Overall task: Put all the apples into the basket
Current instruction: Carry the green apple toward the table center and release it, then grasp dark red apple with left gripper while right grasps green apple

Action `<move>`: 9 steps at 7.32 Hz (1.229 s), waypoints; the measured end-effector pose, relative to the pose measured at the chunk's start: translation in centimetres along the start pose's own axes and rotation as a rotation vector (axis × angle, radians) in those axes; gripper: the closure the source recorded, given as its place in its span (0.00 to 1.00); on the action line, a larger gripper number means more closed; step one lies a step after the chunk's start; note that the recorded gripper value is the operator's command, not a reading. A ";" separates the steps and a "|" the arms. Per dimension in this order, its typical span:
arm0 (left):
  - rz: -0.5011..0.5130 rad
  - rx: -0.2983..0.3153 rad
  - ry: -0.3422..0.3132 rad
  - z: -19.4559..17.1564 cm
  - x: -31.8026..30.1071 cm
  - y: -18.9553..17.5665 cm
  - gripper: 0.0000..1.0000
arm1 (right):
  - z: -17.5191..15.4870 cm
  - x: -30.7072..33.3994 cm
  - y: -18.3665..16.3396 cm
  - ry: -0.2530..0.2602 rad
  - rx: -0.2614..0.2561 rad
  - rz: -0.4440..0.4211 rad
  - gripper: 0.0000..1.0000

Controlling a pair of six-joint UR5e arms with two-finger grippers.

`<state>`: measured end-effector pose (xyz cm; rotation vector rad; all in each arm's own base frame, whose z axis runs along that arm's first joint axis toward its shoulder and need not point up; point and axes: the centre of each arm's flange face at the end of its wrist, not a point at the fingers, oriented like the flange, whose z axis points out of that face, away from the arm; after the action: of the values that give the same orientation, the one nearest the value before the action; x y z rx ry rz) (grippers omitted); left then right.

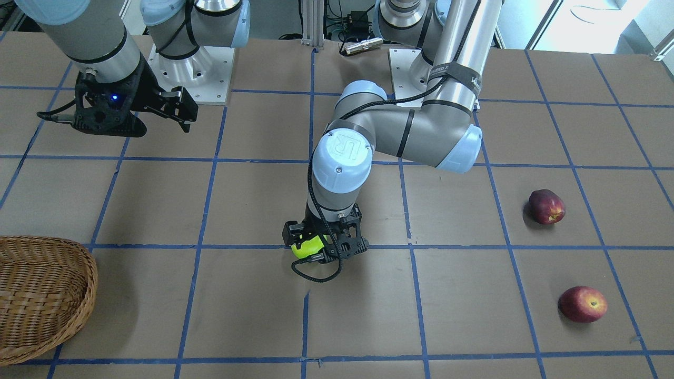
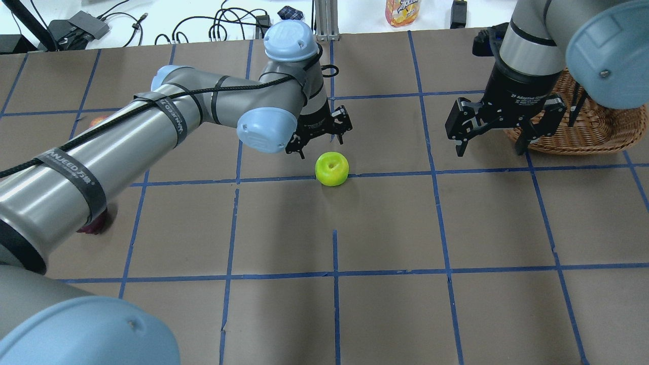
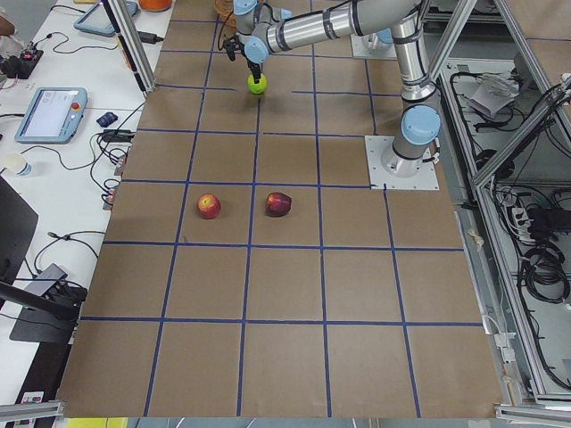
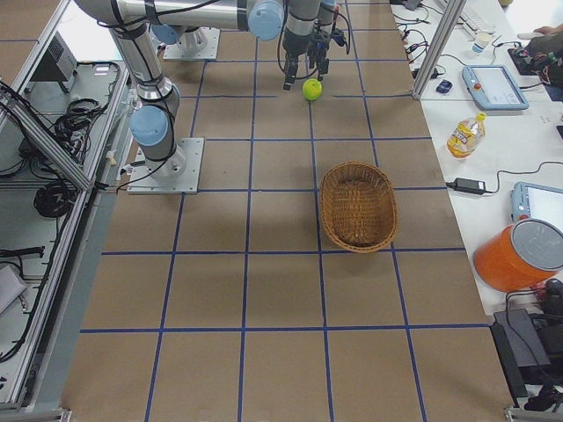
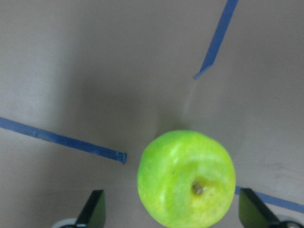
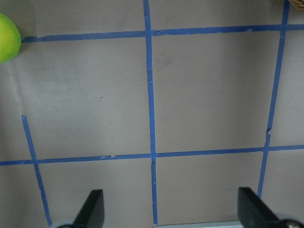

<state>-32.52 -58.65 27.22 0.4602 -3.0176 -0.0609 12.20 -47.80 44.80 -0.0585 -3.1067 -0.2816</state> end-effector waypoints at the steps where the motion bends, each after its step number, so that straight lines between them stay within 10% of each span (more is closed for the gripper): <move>1: 0.047 -0.008 -0.004 -2.6 -1.9 -1.5 0.00 | 0.4 -0.2 -0.7 -0.008 -0.005 0.007 0.00; 9: 0.450 -0.168 -0.259 -7.4 -31.9 -9.1 0.00 | 9.3 -12.0 -10.2 -0.057 0.129 0.103 0.00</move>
<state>1.17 -58.03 31.56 -0.2647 -3.2441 -0.3629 23.66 -56.60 33.55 -0.2264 -3.1557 -0.0780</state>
